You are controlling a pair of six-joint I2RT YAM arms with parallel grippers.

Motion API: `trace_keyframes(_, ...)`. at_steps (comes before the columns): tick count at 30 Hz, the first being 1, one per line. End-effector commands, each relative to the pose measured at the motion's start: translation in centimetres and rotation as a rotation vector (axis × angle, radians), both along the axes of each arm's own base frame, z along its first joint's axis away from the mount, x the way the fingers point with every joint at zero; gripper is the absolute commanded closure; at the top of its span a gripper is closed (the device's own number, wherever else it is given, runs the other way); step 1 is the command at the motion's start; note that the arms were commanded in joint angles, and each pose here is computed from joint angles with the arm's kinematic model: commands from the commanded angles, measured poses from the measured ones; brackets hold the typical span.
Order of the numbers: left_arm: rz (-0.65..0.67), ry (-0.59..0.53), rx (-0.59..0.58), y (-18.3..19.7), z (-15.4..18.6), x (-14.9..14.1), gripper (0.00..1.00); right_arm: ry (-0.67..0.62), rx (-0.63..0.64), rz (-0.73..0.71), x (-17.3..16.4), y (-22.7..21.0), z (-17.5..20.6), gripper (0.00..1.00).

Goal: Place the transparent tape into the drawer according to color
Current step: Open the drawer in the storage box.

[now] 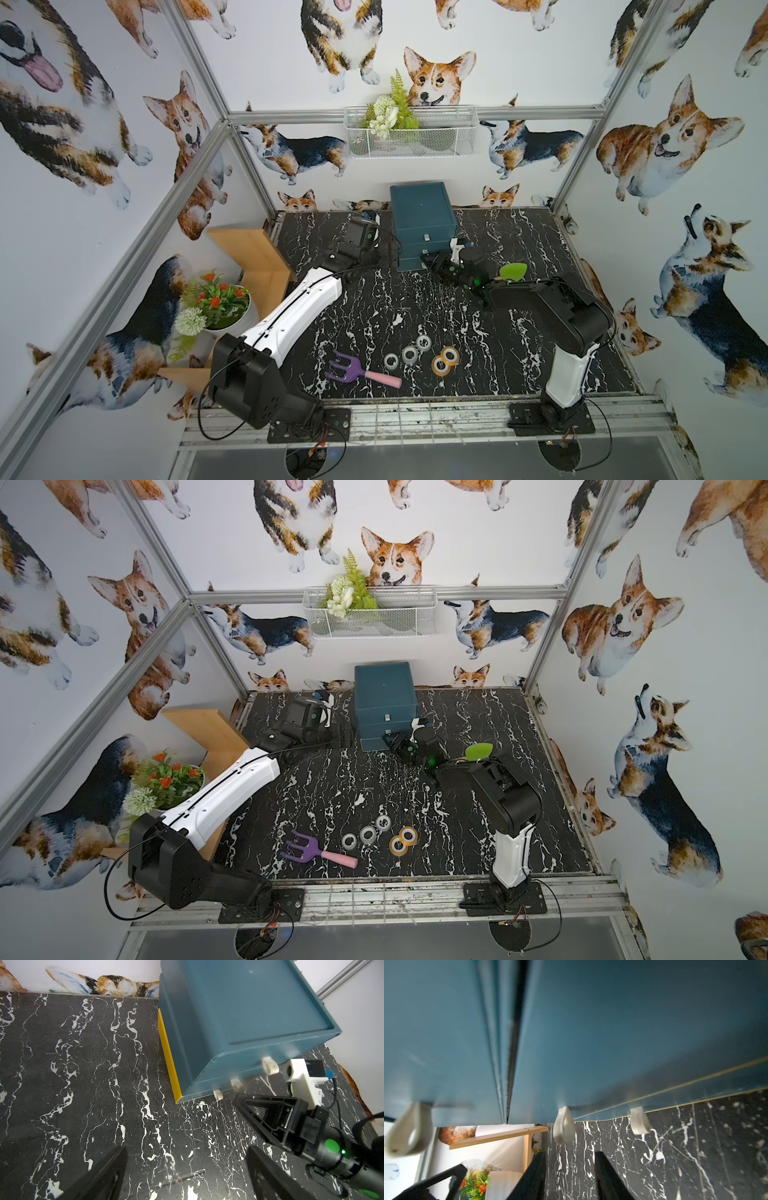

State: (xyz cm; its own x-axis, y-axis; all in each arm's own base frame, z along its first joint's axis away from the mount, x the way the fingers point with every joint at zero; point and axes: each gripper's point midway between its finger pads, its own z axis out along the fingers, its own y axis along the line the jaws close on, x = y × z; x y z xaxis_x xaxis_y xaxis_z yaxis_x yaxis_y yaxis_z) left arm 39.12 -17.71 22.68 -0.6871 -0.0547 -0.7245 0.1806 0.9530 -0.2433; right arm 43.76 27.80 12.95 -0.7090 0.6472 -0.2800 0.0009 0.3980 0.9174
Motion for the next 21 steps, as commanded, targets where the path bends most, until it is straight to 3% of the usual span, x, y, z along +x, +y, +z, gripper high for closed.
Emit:
trace_keyframes(1,-0.005,-0.016,-0.004,-0.1,0.2,0.2,0.05,-0.051,0.046,-0.029,0.7,-0.1,1.9,0.58)
trace_keyframes(21,-0.015,-0.004,-0.001,-0.5,-0.4,0.2,0.04,-0.044,0.099,-0.171,2.0,-1.8,1.7,0.67)
